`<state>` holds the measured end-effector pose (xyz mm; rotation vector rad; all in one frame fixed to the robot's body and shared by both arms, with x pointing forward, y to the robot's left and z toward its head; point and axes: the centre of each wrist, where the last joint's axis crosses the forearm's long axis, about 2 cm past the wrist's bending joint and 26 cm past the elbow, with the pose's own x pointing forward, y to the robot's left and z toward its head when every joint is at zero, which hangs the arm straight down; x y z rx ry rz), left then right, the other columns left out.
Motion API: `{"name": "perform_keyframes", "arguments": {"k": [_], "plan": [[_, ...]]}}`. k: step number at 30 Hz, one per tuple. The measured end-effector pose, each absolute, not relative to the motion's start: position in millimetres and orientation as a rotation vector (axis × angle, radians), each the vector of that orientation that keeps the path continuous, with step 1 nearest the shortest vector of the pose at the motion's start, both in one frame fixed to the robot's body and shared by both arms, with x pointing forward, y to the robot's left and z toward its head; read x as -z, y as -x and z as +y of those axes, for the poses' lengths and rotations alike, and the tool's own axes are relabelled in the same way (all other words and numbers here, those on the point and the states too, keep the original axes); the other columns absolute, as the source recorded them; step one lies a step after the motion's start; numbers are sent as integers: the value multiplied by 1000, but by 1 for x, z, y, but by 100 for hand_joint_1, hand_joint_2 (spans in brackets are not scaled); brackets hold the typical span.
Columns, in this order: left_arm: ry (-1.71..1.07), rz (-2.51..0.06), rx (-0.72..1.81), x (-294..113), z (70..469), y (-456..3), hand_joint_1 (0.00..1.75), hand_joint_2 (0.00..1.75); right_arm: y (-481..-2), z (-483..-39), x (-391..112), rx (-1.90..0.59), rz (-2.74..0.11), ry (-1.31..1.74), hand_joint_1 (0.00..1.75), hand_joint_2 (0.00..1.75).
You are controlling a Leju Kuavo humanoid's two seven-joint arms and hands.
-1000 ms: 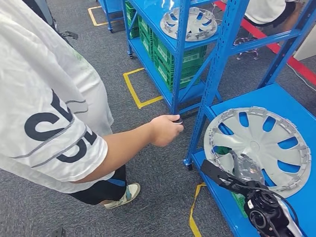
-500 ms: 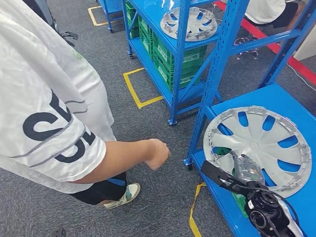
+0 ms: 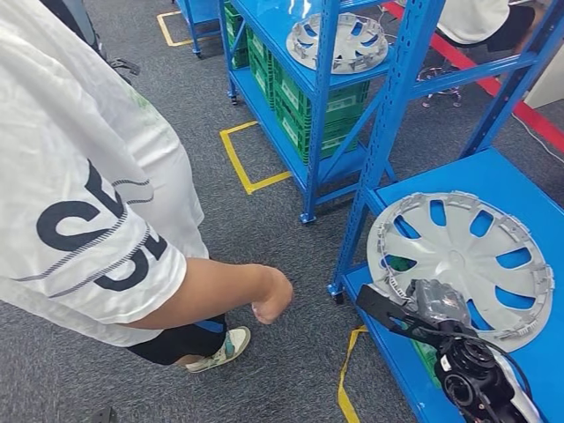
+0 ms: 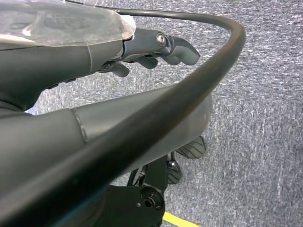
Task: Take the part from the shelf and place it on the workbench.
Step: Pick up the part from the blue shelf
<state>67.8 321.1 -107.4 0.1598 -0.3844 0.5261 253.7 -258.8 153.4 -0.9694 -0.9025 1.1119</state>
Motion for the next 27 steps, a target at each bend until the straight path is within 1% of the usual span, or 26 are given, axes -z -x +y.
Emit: {"name": "perform_keyframes", "arguments": {"k": [27], "plan": [[-164, -380, -544, 107, 321, -68, 0, 0, -258, -259, -158, -1096, -934, 984, 175, 175]]}}
